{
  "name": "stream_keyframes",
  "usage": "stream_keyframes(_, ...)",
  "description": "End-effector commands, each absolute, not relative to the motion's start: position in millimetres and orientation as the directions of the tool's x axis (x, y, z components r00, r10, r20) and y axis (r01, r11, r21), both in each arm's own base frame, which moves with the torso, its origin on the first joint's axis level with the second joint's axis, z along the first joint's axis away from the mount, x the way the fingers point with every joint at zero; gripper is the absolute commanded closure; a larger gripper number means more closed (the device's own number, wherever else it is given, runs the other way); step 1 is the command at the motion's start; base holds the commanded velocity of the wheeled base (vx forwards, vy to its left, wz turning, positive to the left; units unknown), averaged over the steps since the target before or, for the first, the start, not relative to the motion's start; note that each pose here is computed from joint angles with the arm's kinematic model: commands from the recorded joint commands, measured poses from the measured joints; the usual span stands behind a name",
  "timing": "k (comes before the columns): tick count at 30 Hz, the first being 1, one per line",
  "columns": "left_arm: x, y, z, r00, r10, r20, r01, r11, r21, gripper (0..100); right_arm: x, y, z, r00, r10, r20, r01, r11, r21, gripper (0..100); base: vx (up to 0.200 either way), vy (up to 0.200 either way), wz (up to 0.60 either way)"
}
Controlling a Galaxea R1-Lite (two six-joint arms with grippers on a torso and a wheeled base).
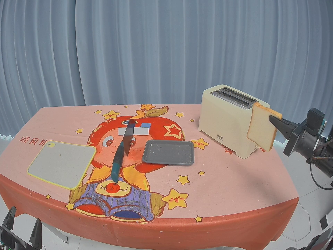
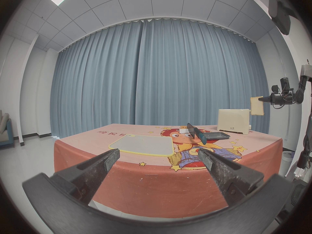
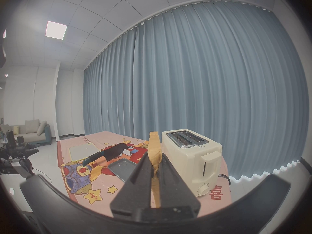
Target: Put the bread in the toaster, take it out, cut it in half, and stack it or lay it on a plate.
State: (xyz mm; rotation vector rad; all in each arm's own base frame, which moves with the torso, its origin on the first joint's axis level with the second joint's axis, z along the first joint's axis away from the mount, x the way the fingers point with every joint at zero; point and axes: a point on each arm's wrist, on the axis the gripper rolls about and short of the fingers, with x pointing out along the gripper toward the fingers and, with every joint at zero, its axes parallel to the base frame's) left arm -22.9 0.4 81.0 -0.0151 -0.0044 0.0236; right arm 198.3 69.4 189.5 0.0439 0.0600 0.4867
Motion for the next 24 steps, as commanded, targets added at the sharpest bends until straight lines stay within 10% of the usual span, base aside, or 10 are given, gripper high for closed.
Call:
stream_keyframes(1, -22.0, 0.5, 76.0, 1.000, 0.026, -0.008, -0.026, 1.000, -0.015, 0, 195.5, 68.9, 183.6, 0.880, 0.471, -0.059, -0.468, 0.882, 0.062, 100, 0.000, 0.000, 0.00)
stream_keyframes(24, -22.0, 0.4, 76.0, 1.000, 0.023, -0.008, -0.023, 1.000, -0.015, 0, 192.0, 73.0, 179.6, 0.868, 0.491, -0.073, -0.487, 0.871, 0.058, 100, -0.035, 0.000, 0.00)
